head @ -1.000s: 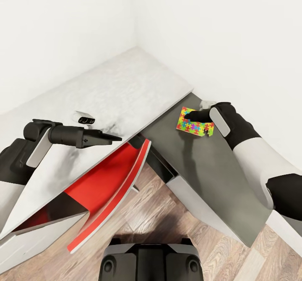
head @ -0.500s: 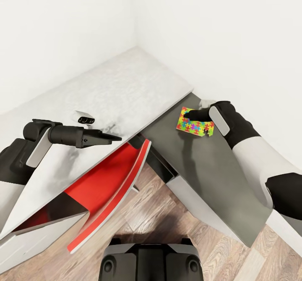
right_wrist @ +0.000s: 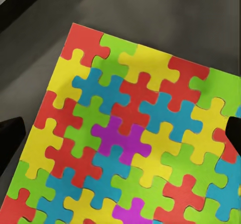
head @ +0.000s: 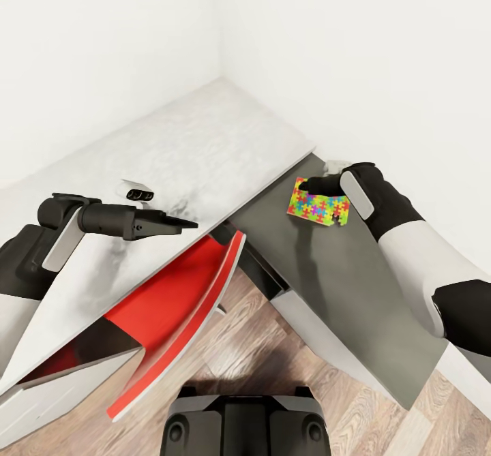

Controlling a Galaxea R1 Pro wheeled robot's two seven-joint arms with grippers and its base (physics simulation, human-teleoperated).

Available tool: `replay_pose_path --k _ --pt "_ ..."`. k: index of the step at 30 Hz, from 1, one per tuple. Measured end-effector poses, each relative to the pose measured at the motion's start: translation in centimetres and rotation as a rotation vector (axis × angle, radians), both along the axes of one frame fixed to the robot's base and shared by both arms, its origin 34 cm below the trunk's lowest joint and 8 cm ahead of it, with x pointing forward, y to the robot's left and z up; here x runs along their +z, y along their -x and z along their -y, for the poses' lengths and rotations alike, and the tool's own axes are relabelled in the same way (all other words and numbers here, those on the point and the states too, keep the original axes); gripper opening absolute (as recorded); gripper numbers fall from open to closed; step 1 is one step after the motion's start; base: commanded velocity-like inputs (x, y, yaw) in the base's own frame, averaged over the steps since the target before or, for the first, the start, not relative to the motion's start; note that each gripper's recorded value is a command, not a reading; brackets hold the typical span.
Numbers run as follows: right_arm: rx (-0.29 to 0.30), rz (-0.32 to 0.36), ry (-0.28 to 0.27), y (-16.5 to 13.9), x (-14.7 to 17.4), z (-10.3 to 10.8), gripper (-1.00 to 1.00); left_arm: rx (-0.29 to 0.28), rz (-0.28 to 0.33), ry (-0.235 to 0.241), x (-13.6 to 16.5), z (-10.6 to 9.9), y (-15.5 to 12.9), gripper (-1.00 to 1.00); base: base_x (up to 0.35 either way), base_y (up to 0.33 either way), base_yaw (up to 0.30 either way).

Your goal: Put all the toys in the child's room - the three board games (two on the bed and one on the table), the two jigsaw puzzles on the table, and the tennis ball on the table - inside the toy box on the table in the child's room.

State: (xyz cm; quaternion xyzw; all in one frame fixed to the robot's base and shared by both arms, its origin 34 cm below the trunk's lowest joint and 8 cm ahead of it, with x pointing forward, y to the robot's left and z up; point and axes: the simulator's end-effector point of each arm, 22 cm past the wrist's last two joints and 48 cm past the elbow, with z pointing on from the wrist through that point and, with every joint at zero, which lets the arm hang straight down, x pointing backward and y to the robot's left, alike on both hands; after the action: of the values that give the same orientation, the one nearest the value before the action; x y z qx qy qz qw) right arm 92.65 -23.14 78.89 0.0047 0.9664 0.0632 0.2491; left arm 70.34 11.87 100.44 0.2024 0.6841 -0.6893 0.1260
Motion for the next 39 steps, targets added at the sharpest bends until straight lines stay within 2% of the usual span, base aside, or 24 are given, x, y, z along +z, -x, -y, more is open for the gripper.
replay_pose_path --k 34,39 --pt "0.005 -0.001 -0.004 0.00 0.04 -0.54 1.00 -0.001 0.000 -0.001 -0.04 0.03 0.02 1.00 0.049 0.018 0.000" --pt "0.012 0.008 0.015 -0.39 0.41 -0.32 1.00 0.000 0.000 -0.001 -0.05 0.03 0.01 1.00 0.012 0.006 0.000"
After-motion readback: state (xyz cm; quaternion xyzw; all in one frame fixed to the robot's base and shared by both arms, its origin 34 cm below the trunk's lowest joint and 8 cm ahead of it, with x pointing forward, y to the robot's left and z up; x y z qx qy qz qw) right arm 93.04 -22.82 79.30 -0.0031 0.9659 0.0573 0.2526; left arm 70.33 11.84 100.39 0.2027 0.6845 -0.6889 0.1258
